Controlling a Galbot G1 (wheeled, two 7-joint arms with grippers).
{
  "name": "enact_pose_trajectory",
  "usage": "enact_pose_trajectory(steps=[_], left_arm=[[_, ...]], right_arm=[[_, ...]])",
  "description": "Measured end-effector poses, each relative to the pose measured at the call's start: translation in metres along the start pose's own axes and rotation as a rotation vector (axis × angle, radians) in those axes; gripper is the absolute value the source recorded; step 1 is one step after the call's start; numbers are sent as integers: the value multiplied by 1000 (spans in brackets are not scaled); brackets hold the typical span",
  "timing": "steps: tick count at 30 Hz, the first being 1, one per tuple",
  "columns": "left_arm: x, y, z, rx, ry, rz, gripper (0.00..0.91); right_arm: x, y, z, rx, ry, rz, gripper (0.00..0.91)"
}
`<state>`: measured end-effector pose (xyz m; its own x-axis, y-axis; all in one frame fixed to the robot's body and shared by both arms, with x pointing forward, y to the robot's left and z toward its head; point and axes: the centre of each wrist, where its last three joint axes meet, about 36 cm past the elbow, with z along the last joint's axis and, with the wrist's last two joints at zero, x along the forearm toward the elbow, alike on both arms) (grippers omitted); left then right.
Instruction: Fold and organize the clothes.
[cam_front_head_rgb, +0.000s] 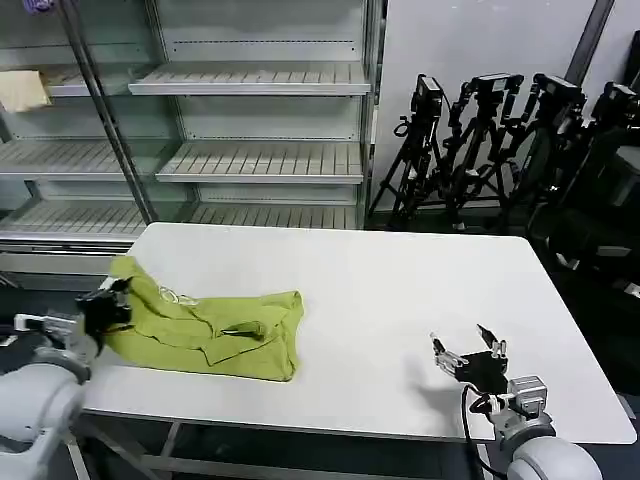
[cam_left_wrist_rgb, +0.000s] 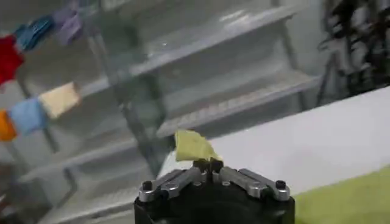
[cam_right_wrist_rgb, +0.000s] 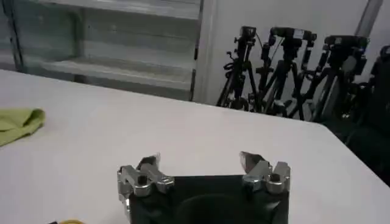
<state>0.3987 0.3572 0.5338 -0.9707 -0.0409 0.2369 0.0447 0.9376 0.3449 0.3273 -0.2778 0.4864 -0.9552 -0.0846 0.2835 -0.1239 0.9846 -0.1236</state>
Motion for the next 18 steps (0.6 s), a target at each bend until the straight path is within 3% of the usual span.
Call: enact_pose_trajectory(steps=[10, 16, 18], left_arm=[[3, -88, -10, -15, -63, 196, 10], [-4, -120, -9, -4, -61, 254, 20], [-6, -127, -8, -1, -58, 269, 907]], right_arm=[[3, -1, -3, 8, -3, 7, 907], [5, -1, -3, 7, -1, 8, 907], [5, -1, -3, 7, -1, 9, 907]])
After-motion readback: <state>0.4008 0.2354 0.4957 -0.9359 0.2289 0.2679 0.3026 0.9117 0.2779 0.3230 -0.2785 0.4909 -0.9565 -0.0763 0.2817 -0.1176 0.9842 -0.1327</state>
